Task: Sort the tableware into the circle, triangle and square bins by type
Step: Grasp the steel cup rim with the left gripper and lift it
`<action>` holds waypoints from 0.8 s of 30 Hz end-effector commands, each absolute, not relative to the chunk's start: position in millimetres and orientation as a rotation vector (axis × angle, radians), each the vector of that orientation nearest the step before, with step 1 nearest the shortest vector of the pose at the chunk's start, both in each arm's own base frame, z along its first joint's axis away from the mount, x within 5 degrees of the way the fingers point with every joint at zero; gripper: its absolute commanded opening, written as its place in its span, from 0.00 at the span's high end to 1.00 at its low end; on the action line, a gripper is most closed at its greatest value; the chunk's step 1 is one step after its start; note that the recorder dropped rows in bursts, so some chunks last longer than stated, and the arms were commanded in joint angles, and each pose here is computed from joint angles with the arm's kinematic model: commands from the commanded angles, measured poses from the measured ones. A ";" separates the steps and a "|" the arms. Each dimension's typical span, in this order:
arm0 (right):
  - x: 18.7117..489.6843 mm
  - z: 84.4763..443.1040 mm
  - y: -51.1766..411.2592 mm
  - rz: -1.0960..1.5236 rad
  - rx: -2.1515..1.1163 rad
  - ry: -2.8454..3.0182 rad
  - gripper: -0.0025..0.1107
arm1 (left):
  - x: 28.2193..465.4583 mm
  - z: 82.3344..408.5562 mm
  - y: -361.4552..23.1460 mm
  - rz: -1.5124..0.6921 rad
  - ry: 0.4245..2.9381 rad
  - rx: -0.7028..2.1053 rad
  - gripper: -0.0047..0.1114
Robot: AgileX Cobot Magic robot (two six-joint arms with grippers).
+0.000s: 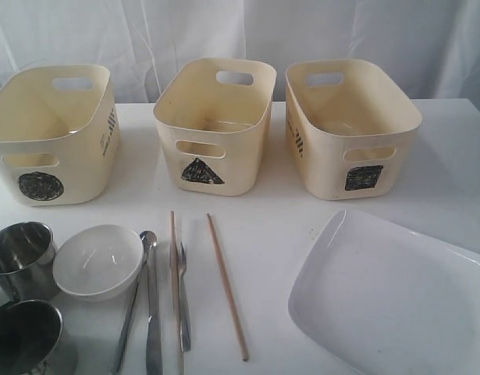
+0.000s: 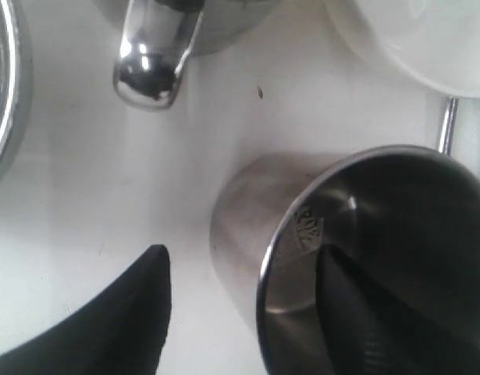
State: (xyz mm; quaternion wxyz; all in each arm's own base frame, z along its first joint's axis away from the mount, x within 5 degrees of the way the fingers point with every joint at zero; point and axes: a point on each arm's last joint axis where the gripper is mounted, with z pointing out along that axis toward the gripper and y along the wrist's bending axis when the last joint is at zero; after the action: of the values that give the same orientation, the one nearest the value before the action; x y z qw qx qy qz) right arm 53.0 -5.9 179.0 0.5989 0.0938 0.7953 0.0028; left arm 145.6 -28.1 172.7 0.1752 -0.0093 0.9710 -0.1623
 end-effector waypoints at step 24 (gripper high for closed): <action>53.0 181.6 -5.7 0.008 0.209 1.822 0.98 | 140.9 228.6 -43.0 -0.681 2.792 0.205 0.96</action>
State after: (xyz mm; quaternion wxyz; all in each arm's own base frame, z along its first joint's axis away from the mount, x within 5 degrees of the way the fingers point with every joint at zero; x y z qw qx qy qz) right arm 53.0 -5.9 179.0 0.5989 0.0938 0.7953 0.0028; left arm 144.0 -39.6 205.6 0.1124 0.0442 0.9677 -0.2212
